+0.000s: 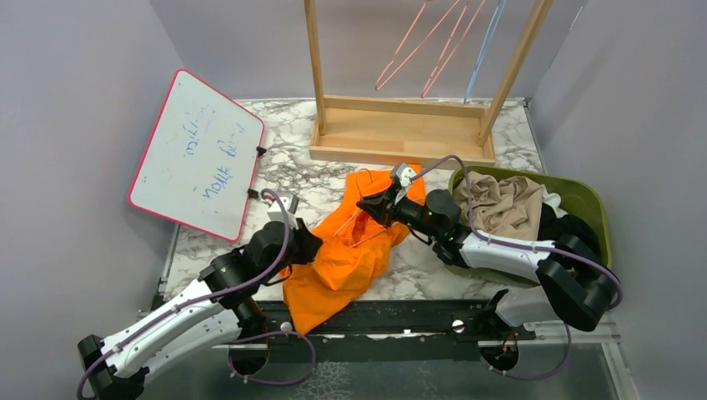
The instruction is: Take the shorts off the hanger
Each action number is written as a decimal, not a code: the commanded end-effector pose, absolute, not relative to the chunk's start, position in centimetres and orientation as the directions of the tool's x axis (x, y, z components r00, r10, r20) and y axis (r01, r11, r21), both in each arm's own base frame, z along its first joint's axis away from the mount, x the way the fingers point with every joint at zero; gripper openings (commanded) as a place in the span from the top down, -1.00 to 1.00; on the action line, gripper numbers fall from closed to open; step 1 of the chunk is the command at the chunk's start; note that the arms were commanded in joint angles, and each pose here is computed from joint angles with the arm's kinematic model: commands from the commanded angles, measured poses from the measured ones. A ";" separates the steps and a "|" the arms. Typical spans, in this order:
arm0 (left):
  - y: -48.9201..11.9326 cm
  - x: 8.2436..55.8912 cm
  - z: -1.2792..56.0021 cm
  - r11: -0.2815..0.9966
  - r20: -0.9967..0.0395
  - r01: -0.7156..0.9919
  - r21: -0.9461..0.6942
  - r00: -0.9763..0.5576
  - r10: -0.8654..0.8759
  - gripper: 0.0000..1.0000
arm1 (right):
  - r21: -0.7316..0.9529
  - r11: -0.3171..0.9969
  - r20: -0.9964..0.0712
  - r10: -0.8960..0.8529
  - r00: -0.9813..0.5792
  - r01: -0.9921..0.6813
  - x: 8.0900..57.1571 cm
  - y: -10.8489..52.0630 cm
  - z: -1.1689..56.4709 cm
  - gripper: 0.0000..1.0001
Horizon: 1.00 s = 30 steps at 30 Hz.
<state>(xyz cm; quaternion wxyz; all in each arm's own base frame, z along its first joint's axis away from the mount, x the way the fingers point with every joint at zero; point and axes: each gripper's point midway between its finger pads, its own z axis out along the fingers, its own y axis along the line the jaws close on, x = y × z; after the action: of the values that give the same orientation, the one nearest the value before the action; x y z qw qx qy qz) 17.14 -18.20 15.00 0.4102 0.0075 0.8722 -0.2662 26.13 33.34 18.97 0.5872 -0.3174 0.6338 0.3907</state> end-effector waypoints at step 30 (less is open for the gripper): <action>-9.5 20.5 16.2 0.955 -0.871 -0.083 -0.284 -0.395 -0.293 1.00 | -0.246 0.682 -0.949 -0.024 0.314 -0.689 28.9 28.7 32.7 0.98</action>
<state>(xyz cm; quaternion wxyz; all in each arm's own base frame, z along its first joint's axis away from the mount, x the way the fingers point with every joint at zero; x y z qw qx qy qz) 20.13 -9.67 15.69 0.5234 -0.1110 0.8388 -0.1013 31.60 28.53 31.27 0.7502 -0.3076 0.5592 0.1730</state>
